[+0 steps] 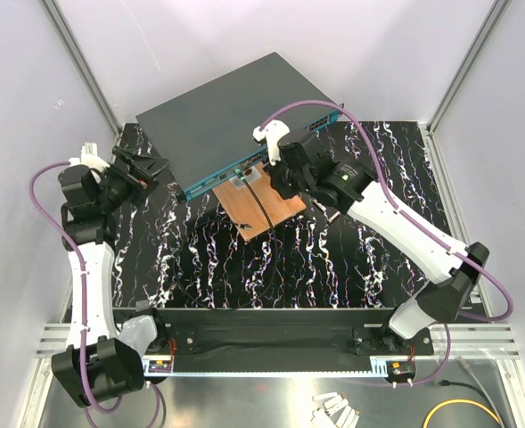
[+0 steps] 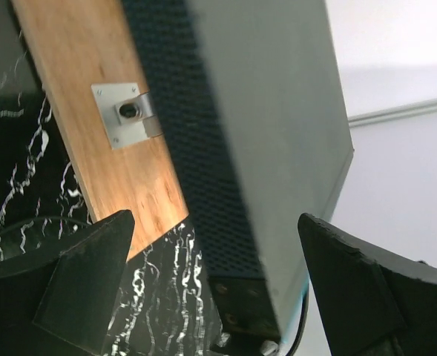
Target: Insert the plug into the switch port
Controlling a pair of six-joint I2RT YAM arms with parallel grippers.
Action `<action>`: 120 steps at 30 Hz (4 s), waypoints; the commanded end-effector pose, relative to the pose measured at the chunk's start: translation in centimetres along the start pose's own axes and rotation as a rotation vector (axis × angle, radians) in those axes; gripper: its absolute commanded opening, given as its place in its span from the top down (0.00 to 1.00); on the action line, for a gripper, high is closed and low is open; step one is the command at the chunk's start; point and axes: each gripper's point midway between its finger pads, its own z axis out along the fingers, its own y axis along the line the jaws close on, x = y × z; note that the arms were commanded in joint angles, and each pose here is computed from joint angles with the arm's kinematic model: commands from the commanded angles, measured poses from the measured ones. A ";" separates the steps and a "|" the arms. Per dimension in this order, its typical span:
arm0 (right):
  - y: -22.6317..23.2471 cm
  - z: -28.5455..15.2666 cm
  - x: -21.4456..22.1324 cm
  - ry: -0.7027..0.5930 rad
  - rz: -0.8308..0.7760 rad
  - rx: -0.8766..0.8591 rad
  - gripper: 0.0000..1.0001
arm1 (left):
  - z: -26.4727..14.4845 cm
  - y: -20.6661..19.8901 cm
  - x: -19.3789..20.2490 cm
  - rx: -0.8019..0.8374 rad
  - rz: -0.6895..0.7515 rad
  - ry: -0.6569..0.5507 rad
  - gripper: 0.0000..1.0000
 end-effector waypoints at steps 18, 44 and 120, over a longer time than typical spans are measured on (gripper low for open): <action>0.2 2.2 -4.2 -0.094 0.119 0.047 1.00 | 3.1 -4.0 1.4 0.288 -0.061 -0.015 0.16; 0.0 3.4 -5.4 -0.104 0.124 0.073 1.00 | 3.4 -4.1 3.4 0.287 -0.053 0.039 0.35; 0.4 0.9 -4.0 -0.064 -0.020 -0.042 0.34 | 3.8 -3.4 4.0 0.245 -0.055 0.053 0.35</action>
